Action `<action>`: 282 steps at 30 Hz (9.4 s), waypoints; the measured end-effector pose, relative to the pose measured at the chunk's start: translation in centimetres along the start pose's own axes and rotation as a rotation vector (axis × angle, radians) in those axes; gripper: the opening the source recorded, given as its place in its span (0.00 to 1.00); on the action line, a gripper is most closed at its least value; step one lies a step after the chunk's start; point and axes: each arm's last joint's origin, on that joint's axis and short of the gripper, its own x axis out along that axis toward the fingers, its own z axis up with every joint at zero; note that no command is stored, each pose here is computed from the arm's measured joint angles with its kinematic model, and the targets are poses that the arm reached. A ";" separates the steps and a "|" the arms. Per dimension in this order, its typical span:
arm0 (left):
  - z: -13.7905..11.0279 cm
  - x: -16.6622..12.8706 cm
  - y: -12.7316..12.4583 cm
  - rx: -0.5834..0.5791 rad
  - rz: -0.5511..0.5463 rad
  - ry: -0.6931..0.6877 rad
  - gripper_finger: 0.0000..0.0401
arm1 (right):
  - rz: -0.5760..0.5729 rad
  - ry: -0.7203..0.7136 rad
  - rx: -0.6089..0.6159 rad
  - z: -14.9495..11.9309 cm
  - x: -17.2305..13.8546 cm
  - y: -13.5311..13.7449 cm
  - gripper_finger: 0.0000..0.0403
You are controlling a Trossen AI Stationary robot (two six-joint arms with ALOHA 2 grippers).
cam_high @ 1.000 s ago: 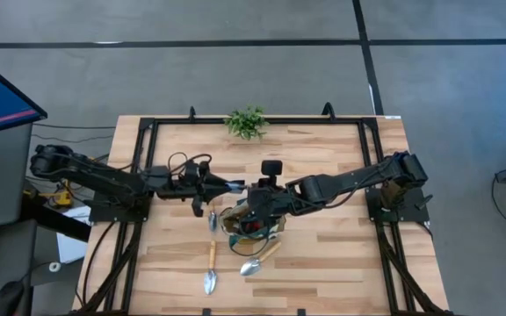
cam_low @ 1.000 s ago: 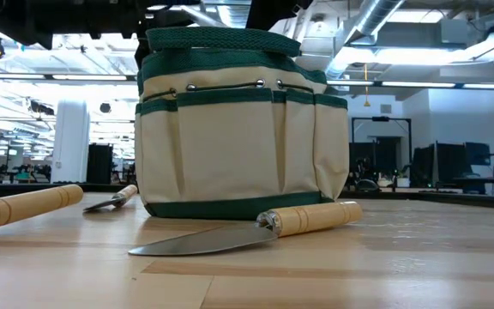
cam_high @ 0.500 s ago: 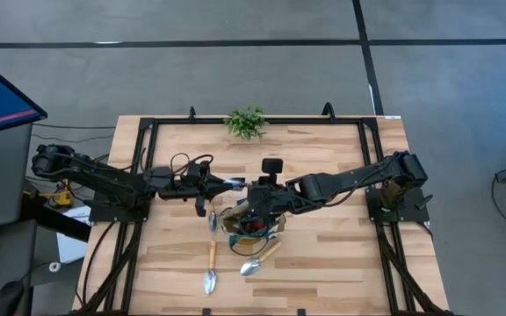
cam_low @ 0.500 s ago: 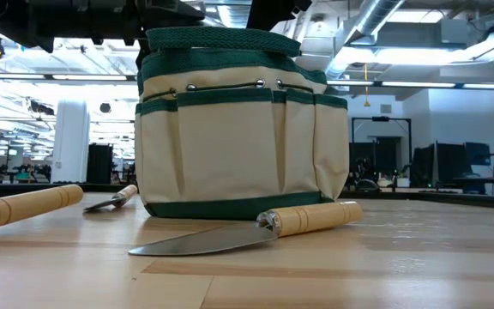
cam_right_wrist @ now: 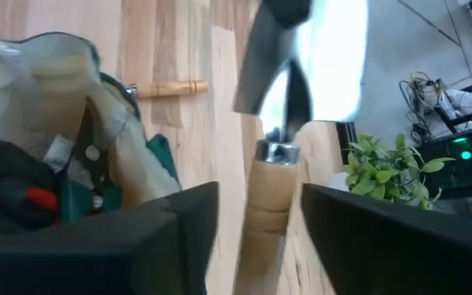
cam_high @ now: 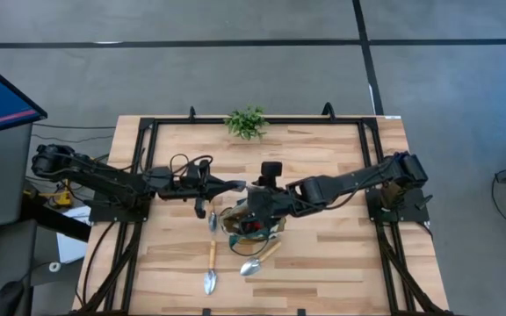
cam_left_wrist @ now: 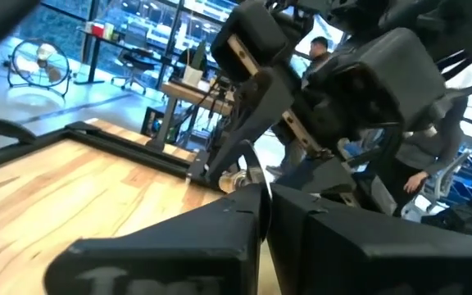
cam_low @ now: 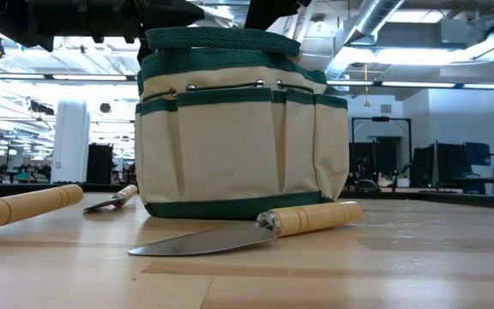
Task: Pick & Place Garden tools in Gardening bag
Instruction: Put the top right trowel into the gardening bag, then move the gardening bag
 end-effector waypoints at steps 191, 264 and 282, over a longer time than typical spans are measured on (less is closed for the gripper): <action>2.8 -0.4 -8.1 0.157 -0.030 0.909 0.00 | -0.028 0.123 0.482 -8.7 -9.4 0.8 0.00; 4.0 4.6 -8.6 0.335 -0.140 0.698 0.32 | -0.023 0.129 0.449 -8.8 -9.4 0.8 0.00; 9.9 -5.9 -8.5 0.360 -0.269 0.286 0.01 | 0.306 -0.077 0.282 -7.7 -10.5 5.6 0.00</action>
